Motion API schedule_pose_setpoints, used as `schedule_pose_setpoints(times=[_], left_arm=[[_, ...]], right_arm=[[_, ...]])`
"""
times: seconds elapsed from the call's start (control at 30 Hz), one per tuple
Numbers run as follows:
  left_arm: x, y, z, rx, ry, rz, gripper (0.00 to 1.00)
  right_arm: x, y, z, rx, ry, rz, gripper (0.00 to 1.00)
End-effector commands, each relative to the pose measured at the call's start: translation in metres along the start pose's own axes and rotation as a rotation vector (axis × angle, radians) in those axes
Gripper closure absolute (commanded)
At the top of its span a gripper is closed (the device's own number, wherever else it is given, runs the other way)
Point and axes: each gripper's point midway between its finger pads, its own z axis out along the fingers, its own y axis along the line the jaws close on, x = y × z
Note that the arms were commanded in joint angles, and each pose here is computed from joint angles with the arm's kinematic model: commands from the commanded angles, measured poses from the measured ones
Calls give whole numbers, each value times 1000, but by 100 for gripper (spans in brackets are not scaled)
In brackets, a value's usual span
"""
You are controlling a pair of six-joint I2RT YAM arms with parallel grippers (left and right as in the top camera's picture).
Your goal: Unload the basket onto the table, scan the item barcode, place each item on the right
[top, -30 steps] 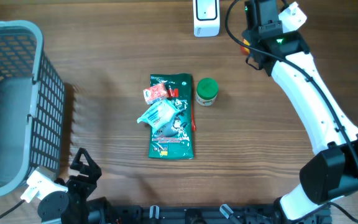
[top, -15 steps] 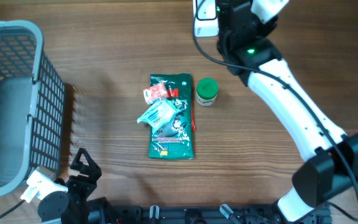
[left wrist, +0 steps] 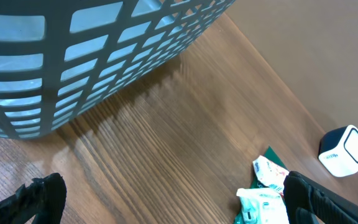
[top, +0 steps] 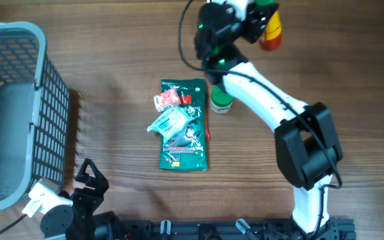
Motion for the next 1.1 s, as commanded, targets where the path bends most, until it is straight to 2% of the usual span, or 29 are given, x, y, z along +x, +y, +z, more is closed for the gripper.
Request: schedule_pose_setpoints(times=[0.0,0.3,0.5,0.67,0.87,0.93,0.97,1.07], left_arm=[[-1,2,0,-11,-10,-7,0],[-1,2,0,-11,-10,-7,0],[-1,2,0,-11,-10,-7,0],[-1,2,0,-11,-10,-7,0],[-1,2,0,-11,-10,-7,0],[-1,2,0,-11,-10,-7,0],[-1,2,0,-11,-10,-7,0],[-1,2,0,-11,-10,-7,0]], right_arm=[[-12,-7,-17,3,1,-110,95],[-41,-25,-37,-38,-18,-56,95],[-86,-86,-42,-47,-23,18,96],[-97,-134,-43,-52,-19,18,94],[-56,-174,-63,-155,13,98,92],[-22,-157,-77,-388,172,147,94],[13,-148,-88,-512,384,213,96],[52,-144,-93,-517,596,264,96]])
